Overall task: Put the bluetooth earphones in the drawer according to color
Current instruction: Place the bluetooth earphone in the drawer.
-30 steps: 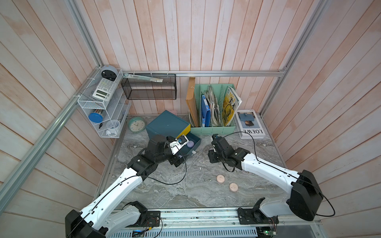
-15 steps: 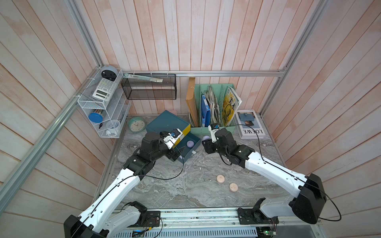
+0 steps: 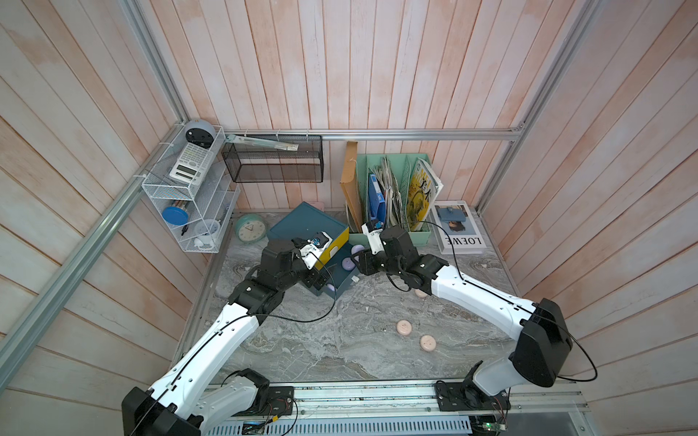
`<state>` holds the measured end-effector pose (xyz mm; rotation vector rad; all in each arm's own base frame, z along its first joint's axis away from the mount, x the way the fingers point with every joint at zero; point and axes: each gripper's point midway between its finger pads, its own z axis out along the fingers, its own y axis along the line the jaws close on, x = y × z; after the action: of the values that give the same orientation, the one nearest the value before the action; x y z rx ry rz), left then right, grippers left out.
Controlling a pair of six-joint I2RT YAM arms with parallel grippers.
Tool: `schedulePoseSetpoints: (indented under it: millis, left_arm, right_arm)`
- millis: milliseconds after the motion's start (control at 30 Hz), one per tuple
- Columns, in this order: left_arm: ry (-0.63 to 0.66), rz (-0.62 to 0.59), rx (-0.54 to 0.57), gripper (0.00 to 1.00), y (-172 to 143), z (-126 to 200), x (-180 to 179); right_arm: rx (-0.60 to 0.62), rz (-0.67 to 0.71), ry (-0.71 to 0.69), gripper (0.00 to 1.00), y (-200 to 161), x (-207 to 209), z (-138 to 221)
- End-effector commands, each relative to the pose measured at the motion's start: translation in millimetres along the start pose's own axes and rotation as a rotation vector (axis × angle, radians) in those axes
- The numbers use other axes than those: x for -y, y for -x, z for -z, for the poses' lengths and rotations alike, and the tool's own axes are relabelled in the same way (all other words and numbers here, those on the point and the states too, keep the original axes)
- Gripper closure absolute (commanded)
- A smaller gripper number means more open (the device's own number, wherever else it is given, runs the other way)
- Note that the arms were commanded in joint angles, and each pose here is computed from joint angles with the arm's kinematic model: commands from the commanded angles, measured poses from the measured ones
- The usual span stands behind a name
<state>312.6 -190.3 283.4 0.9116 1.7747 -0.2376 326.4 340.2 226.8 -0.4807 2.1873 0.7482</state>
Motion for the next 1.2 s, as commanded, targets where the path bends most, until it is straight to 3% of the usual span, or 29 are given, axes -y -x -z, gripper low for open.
schedulePoseSetpoints:
  millis: [0, 367, 667, 867, 1167]
  left_arm:
    - [0.006, 0.004, 0.01, 0.0, 9, 4, -4]
    - [0.01, 0.029, -0.017, 0.0, -14, -11, -3]
    - [0.011, 0.035, -0.006, 0.0, -14, -11, -4]
    - [0.021, 0.034, -0.01, 0.0, -16, -9, -5]
    - [0.054, 0.026, -0.022, 0.0, -19, -8, -10]
  right_arm:
    - [0.005, 0.015, 0.057, 1.0, 9, -17, -1]
    - [-0.066, 0.005, 0.083, 1.0, 0, -24, -19]
    - [-0.092, -0.015, 0.099, 1.0, -7, -25, -32]
    - [-0.11, -0.024, 0.093, 0.82, -10, -23, -37]
    - [-0.129, -0.029, 0.083, 0.65, -16, -20, -44]
